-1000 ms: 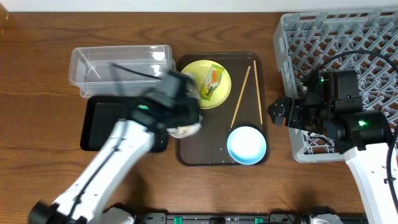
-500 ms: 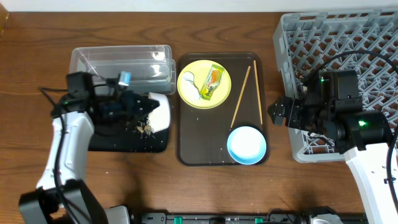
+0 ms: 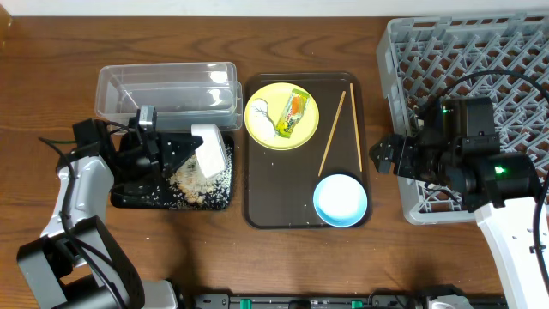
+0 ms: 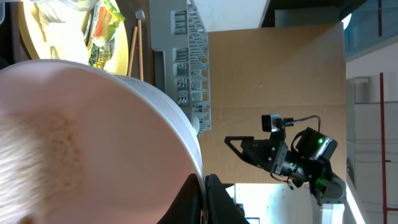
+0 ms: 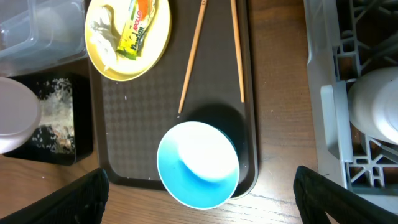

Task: Sort waste into correct bins and load items into the dishwasher rack
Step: 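Tip the pink bowl over the black tray to pour out the rice, then set the empty pink bowl back on the brown tray with the left gripper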

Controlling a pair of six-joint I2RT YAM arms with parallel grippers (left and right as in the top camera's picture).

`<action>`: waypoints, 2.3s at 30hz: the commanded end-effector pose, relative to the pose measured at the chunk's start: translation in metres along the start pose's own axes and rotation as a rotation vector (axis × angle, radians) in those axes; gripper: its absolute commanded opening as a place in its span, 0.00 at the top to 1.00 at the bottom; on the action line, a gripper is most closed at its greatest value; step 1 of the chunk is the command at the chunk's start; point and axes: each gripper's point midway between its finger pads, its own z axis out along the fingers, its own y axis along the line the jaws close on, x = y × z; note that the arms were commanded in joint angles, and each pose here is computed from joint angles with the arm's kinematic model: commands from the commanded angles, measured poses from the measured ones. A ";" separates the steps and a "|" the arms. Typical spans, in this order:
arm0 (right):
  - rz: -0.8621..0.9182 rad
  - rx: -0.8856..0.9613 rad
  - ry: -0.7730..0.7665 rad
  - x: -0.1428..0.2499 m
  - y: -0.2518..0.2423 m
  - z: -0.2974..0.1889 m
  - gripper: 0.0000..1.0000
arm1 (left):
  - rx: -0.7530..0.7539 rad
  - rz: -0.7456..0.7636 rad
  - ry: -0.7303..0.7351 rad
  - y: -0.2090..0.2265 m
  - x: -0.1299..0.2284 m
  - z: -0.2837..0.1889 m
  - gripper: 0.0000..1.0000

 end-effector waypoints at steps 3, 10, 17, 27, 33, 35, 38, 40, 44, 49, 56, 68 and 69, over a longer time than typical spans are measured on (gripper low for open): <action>-0.001 -0.003 -0.009 -0.002 0.005 -0.004 0.07 | -0.064 -0.023 -0.009 0.012 -0.002 -0.002 0.94; 0.001 -0.002 -0.007 -0.002 0.004 -0.004 0.07 | 0.002 0.019 -0.004 0.002 -0.001 -0.001 0.94; 0.002 0.000 -0.001 0.000 0.004 -0.004 0.07 | 0.027 0.027 -0.029 -0.002 -0.010 -0.007 0.94; 0.002 0.000 0.000 0.000 0.004 -0.004 0.06 | 0.051 0.041 -0.032 -0.005 -0.010 -0.008 0.94; -0.003 0.000 -0.002 0.000 0.004 -0.004 0.06 | -0.033 0.038 -0.028 0.008 -0.010 -0.005 0.94; -0.002 0.001 0.001 0.000 0.004 -0.004 0.06 | -0.184 -0.065 -0.047 0.034 -0.012 -0.008 0.94; -0.009 0.001 0.003 0.001 0.004 -0.004 0.05 | -0.058 0.059 -0.022 0.012 -0.009 -0.004 0.94; -0.011 0.003 0.005 0.001 0.003 -0.004 0.05 | -0.111 0.007 -0.023 0.021 -0.008 -0.003 0.94; -0.012 0.001 0.000 0.000 0.004 -0.004 0.05 | -0.092 0.012 0.000 0.017 -0.003 0.002 0.94; -0.012 0.001 0.000 0.000 0.004 -0.004 0.05 | -0.125 0.018 0.059 0.007 0.011 0.018 0.94; -0.015 -0.003 -0.009 -0.002 0.005 -0.004 0.05 | -0.543 0.197 0.128 0.002 0.051 0.061 0.94; -0.016 -0.004 -0.012 -0.003 0.005 -0.004 0.05 | -1.086 0.608 0.228 0.062 0.120 0.129 0.94; -0.016 -0.004 -0.012 -0.003 0.005 -0.004 0.05 | -1.095 0.615 0.242 0.067 0.124 0.133 0.94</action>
